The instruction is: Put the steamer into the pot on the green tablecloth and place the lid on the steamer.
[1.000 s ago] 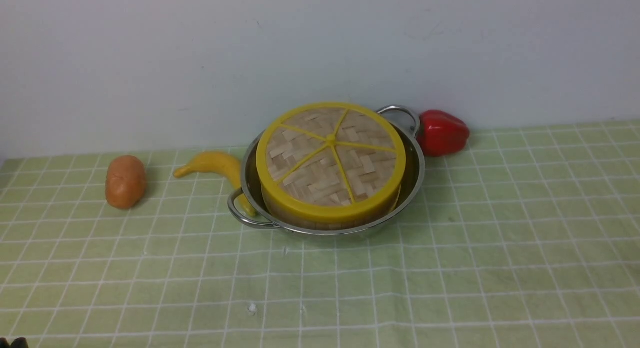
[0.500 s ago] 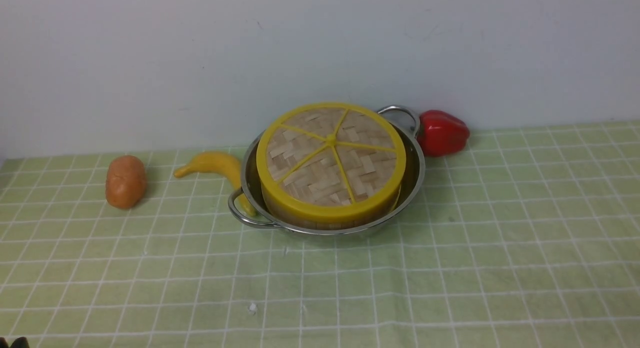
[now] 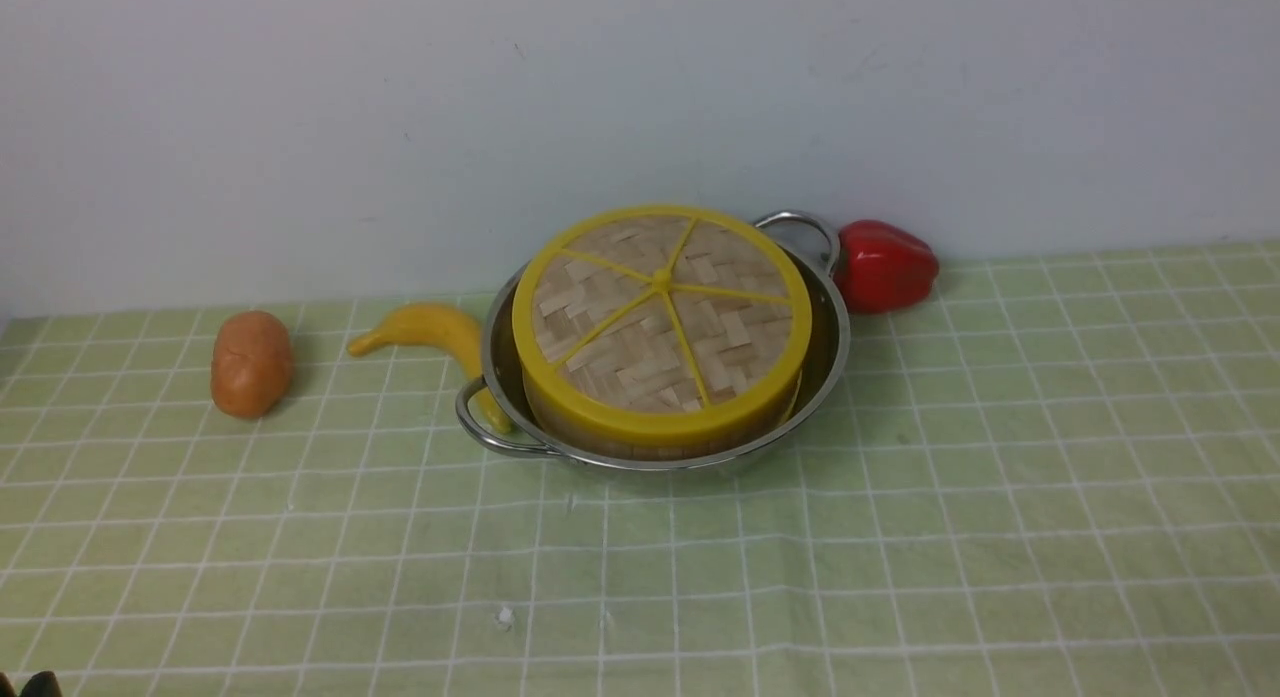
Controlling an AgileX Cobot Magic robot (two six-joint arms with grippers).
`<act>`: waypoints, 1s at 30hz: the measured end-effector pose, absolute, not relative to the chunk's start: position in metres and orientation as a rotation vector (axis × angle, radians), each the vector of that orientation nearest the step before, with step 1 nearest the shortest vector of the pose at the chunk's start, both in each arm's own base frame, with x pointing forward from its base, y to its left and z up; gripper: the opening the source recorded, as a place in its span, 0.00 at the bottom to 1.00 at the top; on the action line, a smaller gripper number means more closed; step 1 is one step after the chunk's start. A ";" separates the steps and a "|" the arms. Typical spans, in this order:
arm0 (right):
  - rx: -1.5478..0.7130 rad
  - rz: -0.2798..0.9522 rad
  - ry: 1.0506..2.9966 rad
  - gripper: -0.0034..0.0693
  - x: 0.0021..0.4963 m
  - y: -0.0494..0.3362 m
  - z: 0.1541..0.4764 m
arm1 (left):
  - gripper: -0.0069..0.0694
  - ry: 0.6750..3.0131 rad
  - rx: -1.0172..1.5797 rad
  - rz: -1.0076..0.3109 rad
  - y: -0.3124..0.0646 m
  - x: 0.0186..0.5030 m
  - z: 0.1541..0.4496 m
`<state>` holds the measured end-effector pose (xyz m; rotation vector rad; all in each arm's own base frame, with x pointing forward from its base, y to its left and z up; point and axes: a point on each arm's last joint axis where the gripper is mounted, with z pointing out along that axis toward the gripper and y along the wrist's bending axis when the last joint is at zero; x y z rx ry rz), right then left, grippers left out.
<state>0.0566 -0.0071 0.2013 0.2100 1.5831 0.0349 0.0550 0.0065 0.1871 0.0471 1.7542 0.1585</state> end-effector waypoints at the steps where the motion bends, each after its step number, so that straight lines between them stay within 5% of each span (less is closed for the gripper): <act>1: 0.210 0.035 1.583 0.38 0.057 -0.007 0.201 | 0.27 1.754 0.047 0.159 0.006 0.055 0.187; 30: 0.210 0.035 1.583 0.38 0.057 -0.007 0.201 | 0.34 1.752 0.047 0.158 0.006 0.055 0.187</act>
